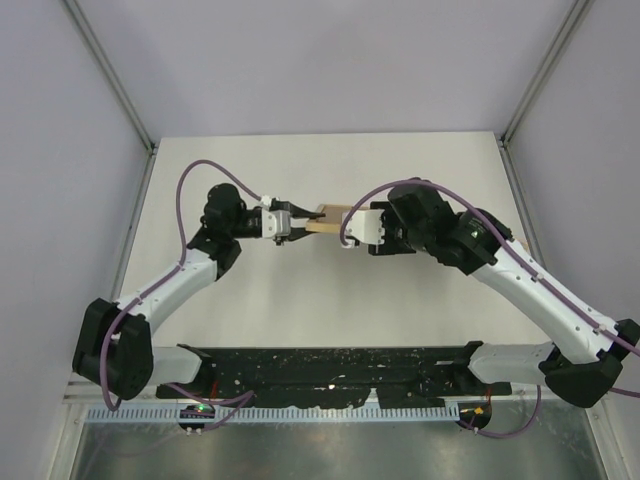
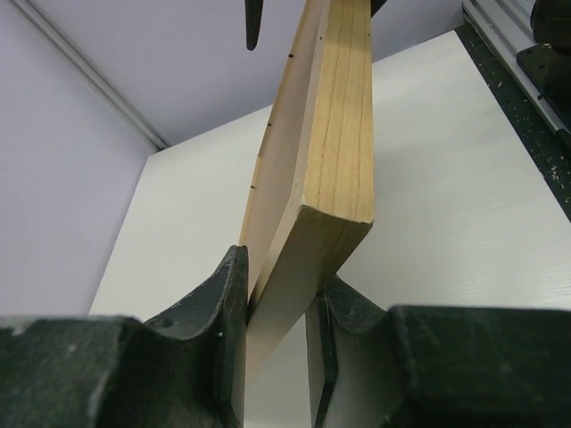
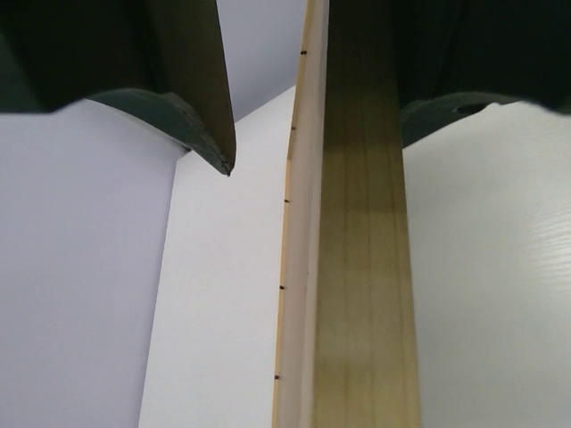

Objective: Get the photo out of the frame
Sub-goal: Turn over the photo frame at the center of the board, then pick up the photo frame item at the center of the board.

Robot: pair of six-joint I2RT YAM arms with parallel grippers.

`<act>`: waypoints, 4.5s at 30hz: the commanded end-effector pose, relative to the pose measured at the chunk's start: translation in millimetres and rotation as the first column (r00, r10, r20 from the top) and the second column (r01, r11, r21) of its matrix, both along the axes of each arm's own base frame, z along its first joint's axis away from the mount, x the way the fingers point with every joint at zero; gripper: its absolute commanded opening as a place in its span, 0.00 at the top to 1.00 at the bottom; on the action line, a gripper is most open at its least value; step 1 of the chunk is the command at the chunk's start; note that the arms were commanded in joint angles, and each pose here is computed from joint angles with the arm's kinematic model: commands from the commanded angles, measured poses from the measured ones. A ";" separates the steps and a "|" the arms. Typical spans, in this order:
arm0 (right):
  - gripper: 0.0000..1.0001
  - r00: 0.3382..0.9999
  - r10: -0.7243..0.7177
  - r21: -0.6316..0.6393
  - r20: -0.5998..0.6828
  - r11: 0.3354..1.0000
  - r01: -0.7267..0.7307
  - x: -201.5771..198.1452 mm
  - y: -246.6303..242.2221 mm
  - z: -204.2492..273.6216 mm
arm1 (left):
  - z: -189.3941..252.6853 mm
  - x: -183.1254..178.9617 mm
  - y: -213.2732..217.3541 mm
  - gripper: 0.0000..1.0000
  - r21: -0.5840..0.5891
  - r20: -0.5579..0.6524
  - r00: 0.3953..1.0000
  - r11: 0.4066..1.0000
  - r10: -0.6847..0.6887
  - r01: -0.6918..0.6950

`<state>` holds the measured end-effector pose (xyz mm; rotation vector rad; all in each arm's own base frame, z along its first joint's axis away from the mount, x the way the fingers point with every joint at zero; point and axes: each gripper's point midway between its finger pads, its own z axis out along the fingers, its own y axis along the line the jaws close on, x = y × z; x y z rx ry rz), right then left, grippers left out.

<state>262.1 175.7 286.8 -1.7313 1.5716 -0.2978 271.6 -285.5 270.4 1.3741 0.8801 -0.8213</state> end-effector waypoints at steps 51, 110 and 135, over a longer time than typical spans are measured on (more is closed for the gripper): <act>0.92 0.732 -0.289 0.725 -0.617 0.154 0.672 214.7 -97.3 113.1 | 7.7 17.9 212.5 0.00 -0.115 -0.285 0.733 0.737 0.617 -0.666; 0.87 0.278 -0.347 0.367 -0.896 -0.225 0.903 214.5 -102.7 -223.6 | -219.6 92.3 150.6 0.07 0.894 -0.304 0.119 0.327 0.945 -0.306; 0.89 0.562 -0.211 0.542 -0.799 0.149 0.827 202.0 89.0 -119.6 | -151.8 94.4 198.8 0.96 0.795 -0.449 0.110 0.452 0.887 -0.403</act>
